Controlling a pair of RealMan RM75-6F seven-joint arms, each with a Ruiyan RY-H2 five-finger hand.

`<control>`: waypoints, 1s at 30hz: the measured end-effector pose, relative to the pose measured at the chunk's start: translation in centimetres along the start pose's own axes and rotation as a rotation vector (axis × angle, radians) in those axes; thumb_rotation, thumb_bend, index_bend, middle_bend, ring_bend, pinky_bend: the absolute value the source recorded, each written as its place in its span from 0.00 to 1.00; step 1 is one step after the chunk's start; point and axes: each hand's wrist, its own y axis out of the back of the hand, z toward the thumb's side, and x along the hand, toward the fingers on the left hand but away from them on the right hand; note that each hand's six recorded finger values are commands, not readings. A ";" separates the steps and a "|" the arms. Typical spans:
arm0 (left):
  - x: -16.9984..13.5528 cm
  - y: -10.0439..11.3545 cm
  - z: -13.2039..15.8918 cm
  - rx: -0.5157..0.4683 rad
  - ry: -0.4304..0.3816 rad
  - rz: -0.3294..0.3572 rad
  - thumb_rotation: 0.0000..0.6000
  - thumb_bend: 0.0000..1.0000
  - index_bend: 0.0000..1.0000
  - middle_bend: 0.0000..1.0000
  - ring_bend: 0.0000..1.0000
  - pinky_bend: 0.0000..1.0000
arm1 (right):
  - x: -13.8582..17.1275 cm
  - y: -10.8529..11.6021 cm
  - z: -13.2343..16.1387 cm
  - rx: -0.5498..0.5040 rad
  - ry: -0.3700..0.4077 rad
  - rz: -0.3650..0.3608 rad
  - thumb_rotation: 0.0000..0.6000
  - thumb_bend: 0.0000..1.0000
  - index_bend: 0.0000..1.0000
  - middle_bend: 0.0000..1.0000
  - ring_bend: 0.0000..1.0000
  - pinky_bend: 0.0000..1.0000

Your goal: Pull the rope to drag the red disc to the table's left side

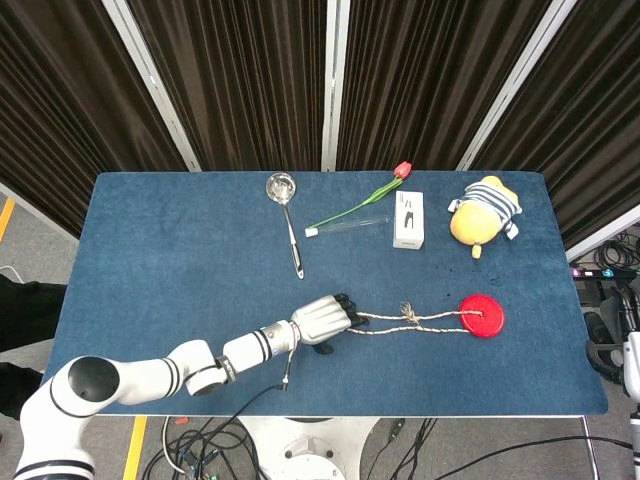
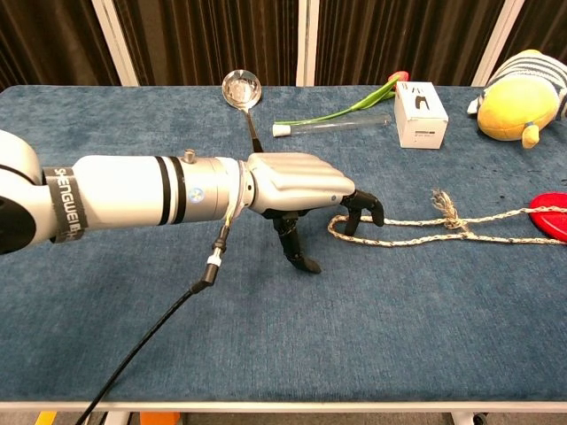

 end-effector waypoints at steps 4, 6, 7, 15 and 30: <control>-0.2 -0.1 0.0 -0.004 0.000 -0.006 1.00 0.21 0.18 0.76 0.25 0.20 | 0.0 -0.1 0.1 0.001 0.001 0.003 1.00 0.27 0.00 0.00 0.00 0.00; -0.3 -0.1 0.0 -0.008 0.001 -0.007 1.00 0.22 0.18 0.77 0.26 0.20 | 0.0 -0.1 0.1 0.001 0.000 0.003 1.00 0.27 0.00 0.00 0.00 0.00; -0.3 -0.1 0.0 -0.010 0.001 -0.008 1.00 0.22 0.18 0.79 0.27 0.20 | 0.0 -0.1 0.1 0.001 0.000 0.003 1.00 0.27 0.00 0.00 0.00 0.00; -0.5 0.1 0.2 -0.017 -0.001 -0.004 1.00 0.24 0.19 0.87 0.37 0.20 | 0.0 -0.2 0.1 0.004 -0.002 0.007 1.00 0.27 0.00 0.00 0.00 0.00; -0.8 0.0 0.1 0.009 0.003 0.002 1.00 0.26 0.24 0.99 0.56 0.22 | 0.0 -0.2 0.3 0.005 -0.003 0.009 1.00 0.27 0.00 0.00 0.00 0.00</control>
